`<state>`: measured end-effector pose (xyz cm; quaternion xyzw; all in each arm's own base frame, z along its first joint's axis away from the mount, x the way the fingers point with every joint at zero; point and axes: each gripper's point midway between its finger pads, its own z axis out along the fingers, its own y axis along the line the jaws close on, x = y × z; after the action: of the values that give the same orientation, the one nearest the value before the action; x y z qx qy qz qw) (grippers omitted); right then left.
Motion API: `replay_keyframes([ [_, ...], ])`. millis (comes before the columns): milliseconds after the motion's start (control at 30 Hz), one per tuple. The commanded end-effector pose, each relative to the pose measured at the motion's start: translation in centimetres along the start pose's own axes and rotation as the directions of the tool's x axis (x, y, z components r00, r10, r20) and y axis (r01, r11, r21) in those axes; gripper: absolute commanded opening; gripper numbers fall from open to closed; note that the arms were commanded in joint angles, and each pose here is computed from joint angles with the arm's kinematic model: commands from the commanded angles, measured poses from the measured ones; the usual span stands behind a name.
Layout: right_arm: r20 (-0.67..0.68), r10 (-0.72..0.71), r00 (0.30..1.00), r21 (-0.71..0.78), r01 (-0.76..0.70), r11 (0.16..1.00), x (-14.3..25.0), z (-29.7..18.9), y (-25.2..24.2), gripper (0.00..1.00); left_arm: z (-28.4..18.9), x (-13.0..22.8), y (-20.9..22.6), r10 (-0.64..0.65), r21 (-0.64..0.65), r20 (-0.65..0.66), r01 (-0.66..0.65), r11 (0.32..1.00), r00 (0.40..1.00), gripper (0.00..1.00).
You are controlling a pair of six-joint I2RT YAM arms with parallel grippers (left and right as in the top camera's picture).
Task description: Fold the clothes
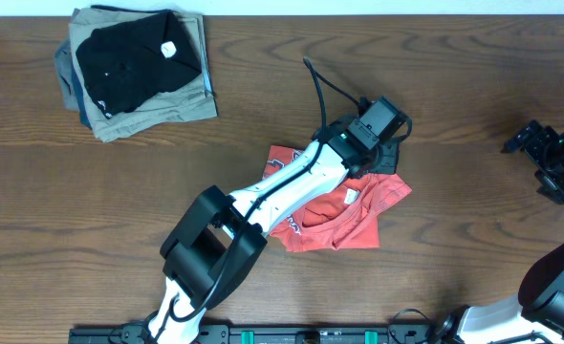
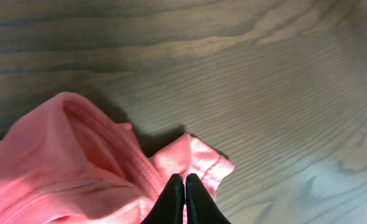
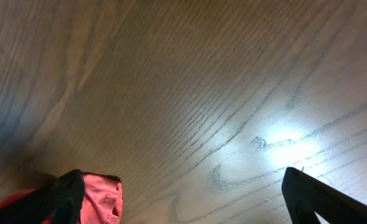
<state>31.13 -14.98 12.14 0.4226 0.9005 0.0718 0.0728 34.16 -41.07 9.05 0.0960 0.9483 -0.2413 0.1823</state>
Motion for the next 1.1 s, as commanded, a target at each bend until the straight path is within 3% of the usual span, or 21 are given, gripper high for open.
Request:
replay_keyframes([
  [0, 0.032, 0.002, 0.999, 0.0, -0.002, 1.0, -0.5, -0.9, -0.1, 0.99, 2.3, 1.6, 0.4, -0.024, -0.011, -0.046, 0.023, 1.0, 0.999, 0.06],
  [200, 0.032, 0.002, 0.999, 0.0, -0.002, 1.0, -0.5, -0.9, -0.1, 0.99, 3.6, 3.7, 0.5, 0.003, -0.035, -0.098, -0.007, 0.999, 0.995, 0.06],
  [433, 0.031, 0.002, 1.0, 0.0, -0.002, 1.0, -0.5, -0.9, -0.2, 0.99, -1.2, 1.9, -1.5, 0.06, 0.008, -0.042, -0.06, 0.998, 0.997, 0.1],
  [500, 0.032, 0.002, 0.999, 0.0, -0.002, 1.0, -0.5, -0.9, -0.1, 0.99, -3.4, 1.4, -2.2, 0.062, 0.023, -0.023, -0.062, 0.998, 0.998, 0.16],
  [700, 0.032, 0.002, 0.999, 0.0, -0.002, 1.0, -0.5, -0.9, -0.1, 0.99, -7.4, 1.4, -1.3, 0.056, -0.036, -0.013, -0.057, 0.998, 0.998, 0.69],
  [833, 0.032, 0.002, 0.999, 0.0, -0.002, 1.0, -0.5, -0.9, -0.1, 0.99, -6.4, 2.4, 1.0, -0.028, -0.135, -0.047, 0.021, 0.991, 0.999, 0.73],
  [1067, 0.032, 0.002, 0.999, 0.0, -0.002, 1.0, -0.5, -0.9, -0.1, 0.99, -1.1, 5.0, 2.2, -0.154, -0.164, -0.142, 0.13, 0.978, 0.978, 0.73],
])
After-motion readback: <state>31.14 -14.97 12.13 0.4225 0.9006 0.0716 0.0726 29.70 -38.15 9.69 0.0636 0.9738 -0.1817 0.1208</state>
